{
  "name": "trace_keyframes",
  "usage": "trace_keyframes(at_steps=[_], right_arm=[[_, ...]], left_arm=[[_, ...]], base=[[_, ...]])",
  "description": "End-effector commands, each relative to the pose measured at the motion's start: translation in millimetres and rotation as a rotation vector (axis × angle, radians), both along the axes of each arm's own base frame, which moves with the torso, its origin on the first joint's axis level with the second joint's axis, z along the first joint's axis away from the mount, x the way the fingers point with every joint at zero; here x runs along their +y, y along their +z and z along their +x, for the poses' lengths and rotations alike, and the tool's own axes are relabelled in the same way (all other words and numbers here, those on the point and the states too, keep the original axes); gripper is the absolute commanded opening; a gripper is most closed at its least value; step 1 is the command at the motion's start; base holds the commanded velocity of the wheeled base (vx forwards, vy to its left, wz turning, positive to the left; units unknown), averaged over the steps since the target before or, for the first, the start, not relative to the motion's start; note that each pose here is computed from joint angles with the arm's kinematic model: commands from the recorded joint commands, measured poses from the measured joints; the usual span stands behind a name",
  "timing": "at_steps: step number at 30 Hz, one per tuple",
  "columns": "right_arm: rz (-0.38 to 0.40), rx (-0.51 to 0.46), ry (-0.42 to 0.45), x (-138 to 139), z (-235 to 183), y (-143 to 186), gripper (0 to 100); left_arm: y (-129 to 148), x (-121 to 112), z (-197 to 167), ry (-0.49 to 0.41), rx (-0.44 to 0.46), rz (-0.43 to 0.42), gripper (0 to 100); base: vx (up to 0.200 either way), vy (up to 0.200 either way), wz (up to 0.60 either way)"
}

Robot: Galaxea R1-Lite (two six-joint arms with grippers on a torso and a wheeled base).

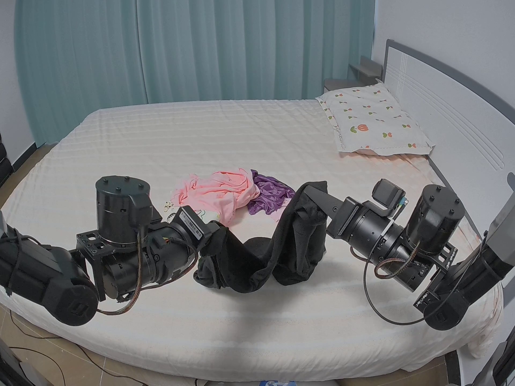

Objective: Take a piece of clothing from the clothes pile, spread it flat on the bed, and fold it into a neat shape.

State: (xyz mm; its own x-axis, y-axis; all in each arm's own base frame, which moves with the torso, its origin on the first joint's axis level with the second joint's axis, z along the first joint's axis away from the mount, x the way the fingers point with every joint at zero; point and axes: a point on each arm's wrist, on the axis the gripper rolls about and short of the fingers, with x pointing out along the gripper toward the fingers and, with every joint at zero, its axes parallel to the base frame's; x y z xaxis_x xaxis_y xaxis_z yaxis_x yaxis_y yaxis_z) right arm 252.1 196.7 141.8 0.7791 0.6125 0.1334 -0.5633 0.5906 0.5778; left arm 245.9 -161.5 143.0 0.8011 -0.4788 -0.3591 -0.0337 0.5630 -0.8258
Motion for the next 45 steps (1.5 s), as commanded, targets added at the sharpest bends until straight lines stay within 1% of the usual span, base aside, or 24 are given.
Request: trace_keyframes(at_steps=[1, 9, 14, 21, 33, 37, 45], right_arm=[[-0.020, 0.026, -0.005, 1, 4, -11, 0], [-0.027, 0.034, 0.006, 5, 3, -15, 0], [-0.015, 0.020, 0.001, 4, 3, -11, 0], [-0.012, 0.016, 0.010, 7, 1, -13, 0], [0.005, -0.011, 0.031, 15, -2, -5, 0], [0.010, -0.025, 0.034, 16, -2, -2, 0], [0.020, -0.044, 0.034, 19, 0, 3, 0]], left_arm=[[-12, -3, 5, 0.001, 0.034, 0.019, 0], [-11, -4, 7, 0.005, 0.032, 0.013, 0], [-5, -2, 7, 0.019, 0.033, -0.027, 0], [-4, -1, 7, 0.021, 0.030, -0.031, 0], [-2, 0, 7, 0.027, 0.024, -0.033, 0], [5, 3, 4, 0.029, 0.004, -0.045, 0], [7, 7, 6, 0.046, -0.005, -0.046, 0]], base=[[0.000, 0.000, 0.00], [0.000, 0.000, 0.00], [0.000, 0.000, 0.00], [0.000, 0.200, 0.00], [0.000, 0.200, 0.00], [0.000, 0.200, 0.00], [0.000, 0.200, 0.00]])
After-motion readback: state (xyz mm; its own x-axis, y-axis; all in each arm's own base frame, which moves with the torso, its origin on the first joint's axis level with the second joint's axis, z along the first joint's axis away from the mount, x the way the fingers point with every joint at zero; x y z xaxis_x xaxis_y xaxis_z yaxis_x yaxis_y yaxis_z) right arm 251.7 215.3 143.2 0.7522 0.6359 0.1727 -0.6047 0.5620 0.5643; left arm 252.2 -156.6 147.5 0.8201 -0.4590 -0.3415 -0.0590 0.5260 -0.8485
